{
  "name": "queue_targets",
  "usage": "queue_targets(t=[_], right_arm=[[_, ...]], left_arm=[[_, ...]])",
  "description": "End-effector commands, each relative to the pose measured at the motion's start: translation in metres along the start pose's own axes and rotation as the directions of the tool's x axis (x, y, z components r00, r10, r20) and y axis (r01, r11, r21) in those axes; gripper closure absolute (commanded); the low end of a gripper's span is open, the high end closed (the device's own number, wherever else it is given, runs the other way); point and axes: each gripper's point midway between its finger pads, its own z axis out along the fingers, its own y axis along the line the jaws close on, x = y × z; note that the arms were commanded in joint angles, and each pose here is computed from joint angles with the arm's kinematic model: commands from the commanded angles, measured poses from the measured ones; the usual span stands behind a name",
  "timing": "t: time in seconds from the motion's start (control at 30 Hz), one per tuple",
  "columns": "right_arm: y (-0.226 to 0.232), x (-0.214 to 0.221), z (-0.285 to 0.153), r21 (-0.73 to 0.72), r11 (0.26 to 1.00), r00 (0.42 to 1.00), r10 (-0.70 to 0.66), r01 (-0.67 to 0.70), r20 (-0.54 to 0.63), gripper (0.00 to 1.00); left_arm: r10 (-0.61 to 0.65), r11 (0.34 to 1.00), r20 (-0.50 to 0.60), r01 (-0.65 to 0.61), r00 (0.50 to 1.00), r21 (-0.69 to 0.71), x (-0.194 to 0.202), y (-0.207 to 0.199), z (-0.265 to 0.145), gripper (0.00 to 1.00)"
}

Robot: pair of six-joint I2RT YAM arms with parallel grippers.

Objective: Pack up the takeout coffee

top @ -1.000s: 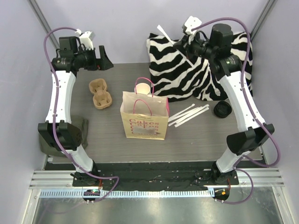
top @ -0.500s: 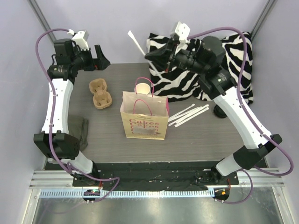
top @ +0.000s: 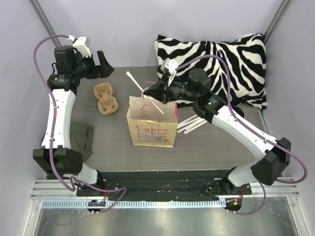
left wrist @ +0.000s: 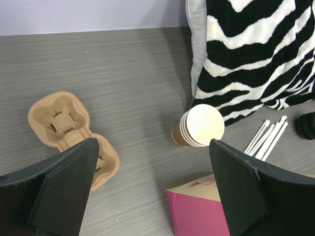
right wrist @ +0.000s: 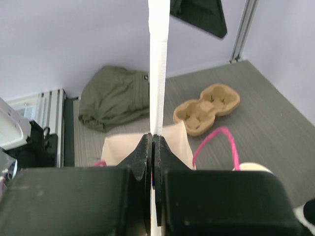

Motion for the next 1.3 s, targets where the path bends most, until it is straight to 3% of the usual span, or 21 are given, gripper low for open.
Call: queue_targets(t=[0.0,0.63,0.67,1.07,1.27], right_arm=[[0.009,-0.009,-0.015,0.0,0.993,0.991,-0.114,0.115,0.063,0.99],[0.021,0.084,-0.039,-0.082,0.985,0.974,-0.165,0.154,-0.156,0.99],[0.022,0.088,-0.041,-0.085,0.986,0.972,-0.155,0.142,-0.174,0.94],[0.013,0.049,-0.038,-0.028,0.984,0.974,-0.177,0.175,-0.141,0.68],[0.002,0.001,-0.04,0.057,0.974,0.974,-0.215,0.219,-0.075,0.66]], left_arm=[[0.015,1.0,0.037,-0.015,0.999,-0.002,-0.009,-0.002,-0.014,0.0],[-0.001,1.0,-0.006,0.001,1.0,0.003,0.007,-0.001,-0.012,0.0],[0.001,1.0,-0.007,-0.001,1.0,-0.001,0.007,0.0,-0.013,0.0],[0.02,0.999,-0.038,-0.021,0.999,-0.029,0.013,0.014,-0.017,0.0],[0.031,0.999,-0.062,-0.031,0.998,-0.005,0.014,0.016,-0.014,0.0]])
